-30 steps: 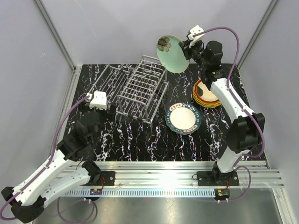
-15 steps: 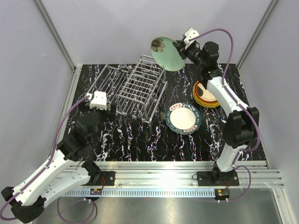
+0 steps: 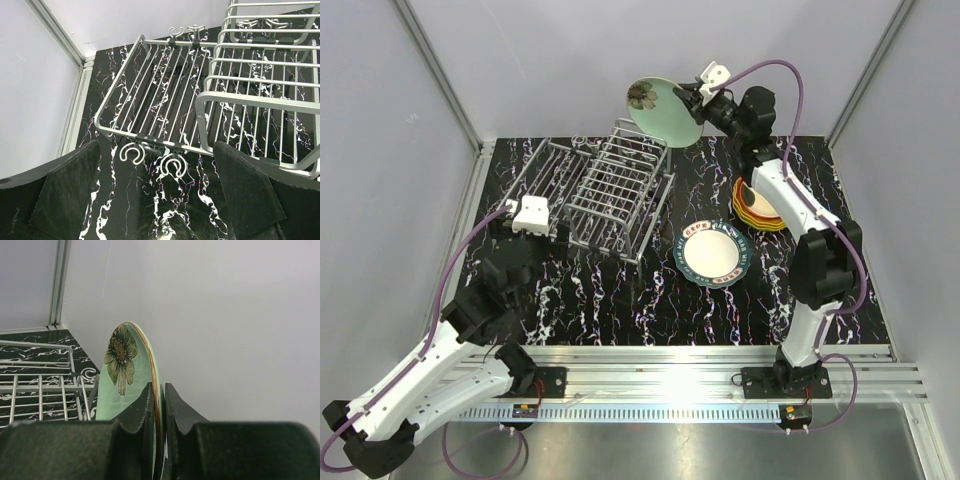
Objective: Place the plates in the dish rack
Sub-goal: Insert the plate into the dish rack
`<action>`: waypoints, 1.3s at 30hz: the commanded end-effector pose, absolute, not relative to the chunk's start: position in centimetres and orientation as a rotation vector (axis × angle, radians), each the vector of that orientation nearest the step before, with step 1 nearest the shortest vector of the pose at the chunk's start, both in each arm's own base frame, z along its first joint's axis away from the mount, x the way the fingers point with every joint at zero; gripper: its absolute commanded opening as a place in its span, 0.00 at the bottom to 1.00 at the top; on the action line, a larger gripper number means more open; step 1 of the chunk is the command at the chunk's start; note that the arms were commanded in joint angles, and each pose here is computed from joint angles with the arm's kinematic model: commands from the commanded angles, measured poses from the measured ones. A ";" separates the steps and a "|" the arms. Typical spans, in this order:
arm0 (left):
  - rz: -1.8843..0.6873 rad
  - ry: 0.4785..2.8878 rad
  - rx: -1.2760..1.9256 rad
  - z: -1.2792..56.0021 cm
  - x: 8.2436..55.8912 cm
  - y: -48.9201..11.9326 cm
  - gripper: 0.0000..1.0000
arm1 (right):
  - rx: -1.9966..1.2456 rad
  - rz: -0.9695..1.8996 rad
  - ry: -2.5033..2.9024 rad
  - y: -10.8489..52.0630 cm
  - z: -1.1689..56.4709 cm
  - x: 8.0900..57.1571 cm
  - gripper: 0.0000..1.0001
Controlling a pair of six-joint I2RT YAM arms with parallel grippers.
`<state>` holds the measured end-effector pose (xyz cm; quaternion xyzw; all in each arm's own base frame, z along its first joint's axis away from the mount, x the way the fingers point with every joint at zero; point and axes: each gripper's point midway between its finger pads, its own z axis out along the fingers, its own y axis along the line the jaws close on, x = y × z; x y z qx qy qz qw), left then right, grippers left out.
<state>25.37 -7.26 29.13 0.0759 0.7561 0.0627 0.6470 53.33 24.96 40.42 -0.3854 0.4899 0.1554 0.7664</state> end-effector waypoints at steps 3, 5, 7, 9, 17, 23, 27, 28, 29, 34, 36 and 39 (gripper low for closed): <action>0.096 1.679 0.144 30.0 25.6 -7.7 0.99 | -0.866 0.382 0.882 27.7 45.2 51.4 0.08; 0.099 1.682 0.148 29.9 25.6 -7.7 0.99 | -0.869 0.386 0.876 28.0 45.2 51.6 0.08; 0.100 1.681 0.146 29.9 25.6 -7.7 0.99 | -0.873 0.392 0.880 28.5 44.9 52.0 0.08; 0.098 1.680 0.147 29.9 25.6 -7.7 0.99 | -0.872 0.398 0.881 28.8 44.7 52.3 0.08; 0.089 1.677 0.150 30.0 25.6 -7.8 0.99 | -0.879 0.428 0.902 30.3 43.1 52.7 0.08; 0.088 1.679 0.154 29.9 25.6 -7.8 0.99 | -0.863 0.441 0.912 31.0 42.4 53.1 0.09; 0.087 1.678 0.153 30.0 25.6 -7.8 0.99 | -0.840 0.440 0.921 31.0 42.3 53.4 0.16; 0.087 1.680 0.156 29.9 25.6 -7.9 0.99 | -0.834 0.441 0.925 31.0 42.3 53.5 0.18; 0.087 1.678 0.155 30.0 25.6 -7.9 0.99 | -0.826 0.435 0.927 30.9 42.4 53.6 0.23; 0.088 1.681 0.159 29.9 25.7 -7.9 0.99 | -0.797 0.413 0.941 30.5 42.6 54.1 0.28; 0.087 1.683 0.163 29.8 25.7 -8.0 0.99 | -0.790 0.405 0.949 30.3 42.6 54.3 0.33; 0.088 1.684 0.162 29.8 25.7 -8.0 0.99 | -0.780 0.400 0.954 30.2 42.7 54.5 0.38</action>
